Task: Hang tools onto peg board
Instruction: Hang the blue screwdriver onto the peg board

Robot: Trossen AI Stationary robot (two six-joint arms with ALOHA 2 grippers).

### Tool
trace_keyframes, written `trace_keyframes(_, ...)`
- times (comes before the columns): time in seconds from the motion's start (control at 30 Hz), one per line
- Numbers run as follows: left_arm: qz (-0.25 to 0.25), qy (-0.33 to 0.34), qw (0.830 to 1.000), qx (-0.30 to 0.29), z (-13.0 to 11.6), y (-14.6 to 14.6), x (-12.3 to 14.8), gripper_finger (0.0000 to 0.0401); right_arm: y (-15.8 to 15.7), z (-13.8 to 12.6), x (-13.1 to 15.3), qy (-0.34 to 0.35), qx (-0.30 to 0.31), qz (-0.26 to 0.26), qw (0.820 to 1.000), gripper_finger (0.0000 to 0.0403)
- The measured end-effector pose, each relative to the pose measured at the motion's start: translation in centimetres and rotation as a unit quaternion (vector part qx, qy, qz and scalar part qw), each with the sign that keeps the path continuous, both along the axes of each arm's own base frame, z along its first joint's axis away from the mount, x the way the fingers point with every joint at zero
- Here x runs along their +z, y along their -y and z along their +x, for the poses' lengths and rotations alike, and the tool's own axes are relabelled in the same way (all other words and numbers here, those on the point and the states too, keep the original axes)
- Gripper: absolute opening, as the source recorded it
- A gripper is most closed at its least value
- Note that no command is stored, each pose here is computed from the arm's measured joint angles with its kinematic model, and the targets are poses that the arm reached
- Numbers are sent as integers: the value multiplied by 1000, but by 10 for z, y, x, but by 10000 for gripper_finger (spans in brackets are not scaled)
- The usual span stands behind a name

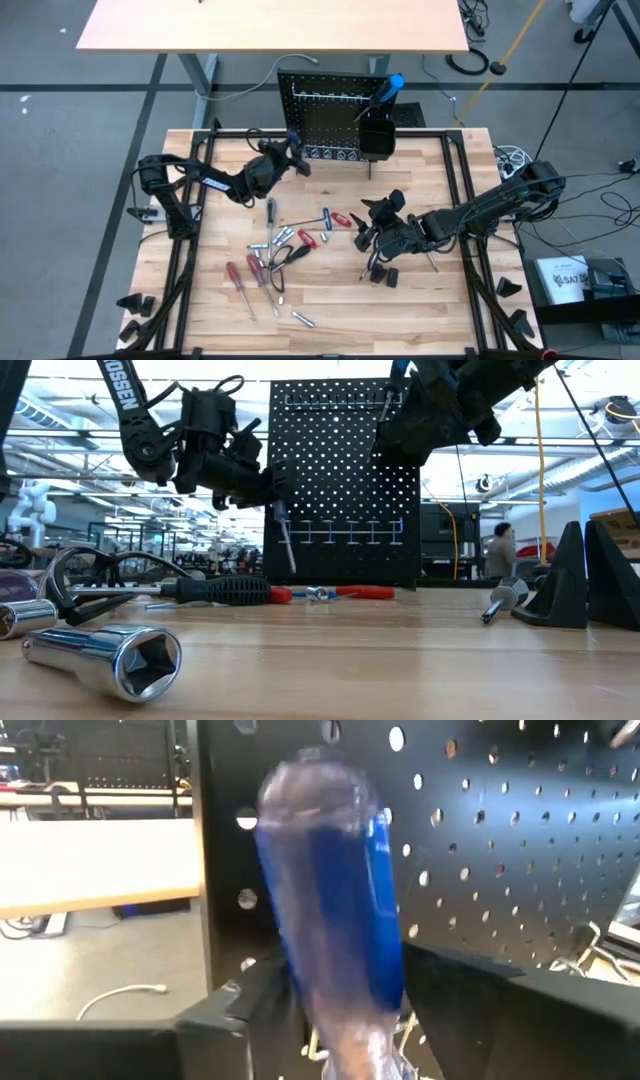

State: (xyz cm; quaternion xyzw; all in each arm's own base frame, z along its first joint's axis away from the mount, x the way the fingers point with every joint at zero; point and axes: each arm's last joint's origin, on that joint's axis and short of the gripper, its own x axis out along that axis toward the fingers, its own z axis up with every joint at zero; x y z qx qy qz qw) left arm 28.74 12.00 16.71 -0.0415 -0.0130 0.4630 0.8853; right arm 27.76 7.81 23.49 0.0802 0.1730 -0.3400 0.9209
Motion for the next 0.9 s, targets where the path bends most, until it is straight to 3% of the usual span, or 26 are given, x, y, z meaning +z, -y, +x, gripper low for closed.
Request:
trace_keyframes(0.47, 22, -46, 999, 3, 5, 18, -2, 261, 0, 0, 0, -2, 3, 0, 1000, 231)
trace_keyframes(0.9, 2, -111, 994, -1, -3, 26, 7, 282, -1, 0, 0, -5, 13, 6, 1000, 231)
